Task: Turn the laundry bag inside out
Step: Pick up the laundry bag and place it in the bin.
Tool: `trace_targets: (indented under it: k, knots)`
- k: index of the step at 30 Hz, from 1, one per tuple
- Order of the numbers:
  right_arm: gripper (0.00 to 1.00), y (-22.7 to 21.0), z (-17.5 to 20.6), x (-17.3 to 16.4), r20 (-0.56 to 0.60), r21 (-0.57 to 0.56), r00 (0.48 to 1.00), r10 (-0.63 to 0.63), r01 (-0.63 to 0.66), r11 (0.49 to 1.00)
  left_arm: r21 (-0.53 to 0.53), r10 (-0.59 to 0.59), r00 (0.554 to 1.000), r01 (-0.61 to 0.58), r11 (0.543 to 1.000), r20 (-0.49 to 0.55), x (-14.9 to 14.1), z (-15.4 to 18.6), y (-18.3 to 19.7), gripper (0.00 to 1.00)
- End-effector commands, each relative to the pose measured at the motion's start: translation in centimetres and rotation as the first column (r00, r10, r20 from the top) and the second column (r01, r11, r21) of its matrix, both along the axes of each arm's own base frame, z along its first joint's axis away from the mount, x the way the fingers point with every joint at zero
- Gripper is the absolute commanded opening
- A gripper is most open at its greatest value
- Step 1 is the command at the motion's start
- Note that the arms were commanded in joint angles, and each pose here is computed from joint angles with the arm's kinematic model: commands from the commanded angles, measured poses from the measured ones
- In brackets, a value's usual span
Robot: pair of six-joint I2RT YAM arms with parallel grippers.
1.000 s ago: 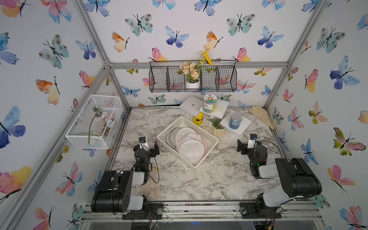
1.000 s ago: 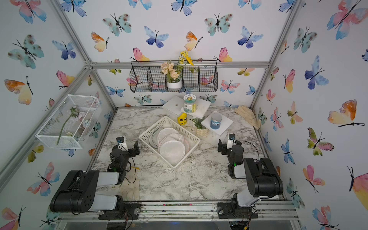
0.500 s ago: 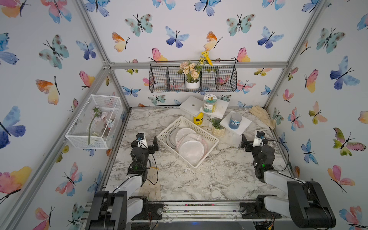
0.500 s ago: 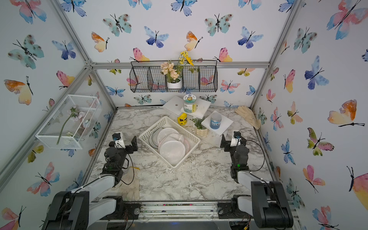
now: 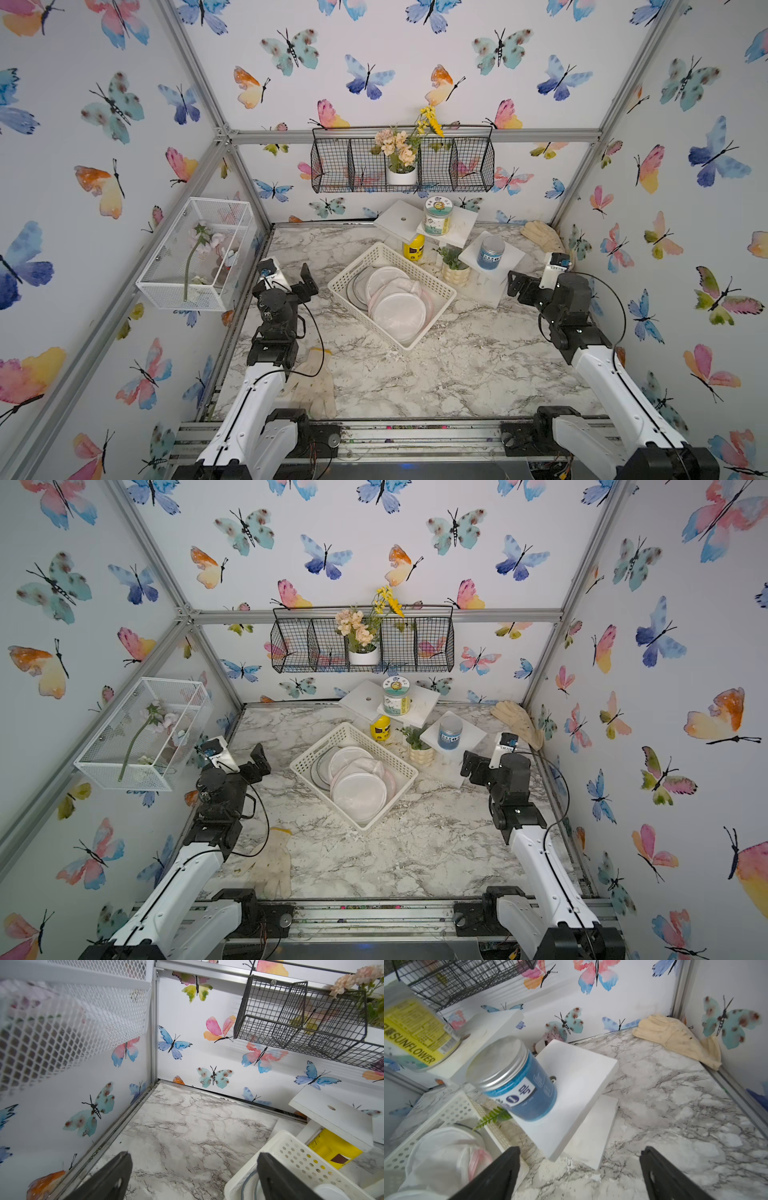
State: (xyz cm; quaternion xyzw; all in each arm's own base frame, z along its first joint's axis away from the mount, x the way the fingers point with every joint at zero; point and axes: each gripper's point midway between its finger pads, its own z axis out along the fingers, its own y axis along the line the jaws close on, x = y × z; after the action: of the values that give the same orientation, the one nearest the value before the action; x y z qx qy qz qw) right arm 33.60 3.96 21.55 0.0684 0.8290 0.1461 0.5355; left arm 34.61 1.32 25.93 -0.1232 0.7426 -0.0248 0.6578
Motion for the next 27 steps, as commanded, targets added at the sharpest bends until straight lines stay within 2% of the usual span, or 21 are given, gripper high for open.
trace_targets:
  k: [1,3,6,8,11,13,16,18,23,27]
  knots:
    - [0.87,3.2,-1.1,-3.1,-0.042,0.119,0.984,0.171,-0.165,0.979,-0.136,-0.182,0.973,0.163,0.977,-0.139,-0.9,-2.4,-3.3,0.99]
    - [0.82,4.9,-1.2,-4.2,-0.025,0.179,0.965,0.262,-0.253,0.951,-0.186,-0.291,0.947,0.264,0.946,-0.138,-1.3,-2.5,-5.4,0.96]
    - [0.79,6.7,-1.6,-5.3,-0.016,0.240,0.935,0.355,-0.341,0.909,-0.205,-0.463,0.878,0.434,0.877,-0.123,-2.2,-2.6,-9.3,0.96]
    - [0.79,7.3,-1.9,-5.7,0.000,0.250,0.924,0.382,-0.370,0.895,-0.169,-0.572,0.810,0.550,0.818,-0.130,-3.1,-3.1,-12.3,0.96]
    - [0.79,7.8,-1.5,-5.7,0.043,0.251,0.912,0.408,-0.405,0.879,-0.060,-0.702,0.693,0.704,0.708,-0.162,-4.5,-4.3,-16.6,0.92]
    - [0.79,8.1,-1.0,-5.7,0.074,0.233,0.903,0.424,-0.429,0.873,0.004,-0.782,0.594,0.797,0.604,-0.188,-5.5,-5.1,-19.2,0.93]
    - [0.79,8.7,-0.6,-5.8,0.099,0.199,0.880,0.465,-0.475,0.857,0.047,-0.818,0.509,0.855,0.517,-0.267,-5.5,-6.7,-21.4,0.93]
    - [0.79,8.9,-0.4,-5.8,0.100,0.183,0.869,0.485,-0.495,0.849,0.070,-0.804,0.488,0.865,0.496,-0.339,-4.8,-7.8,-22.0,0.93]
    - [0.79,9.1,-0.3,-5.6,0.104,0.162,0.861,0.497,-0.508,0.846,0.149,-0.726,0.479,0.869,0.472,-0.493,-2.2,-10.7,-22.3,0.91]
    - [0.80,9.1,-0.4,-5.4,0.104,0.160,0.864,0.493,-0.504,0.849,0.153,-0.723,0.422,0.900,0.409,-0.547,-1.1,-11.6,-23.4,0.89]
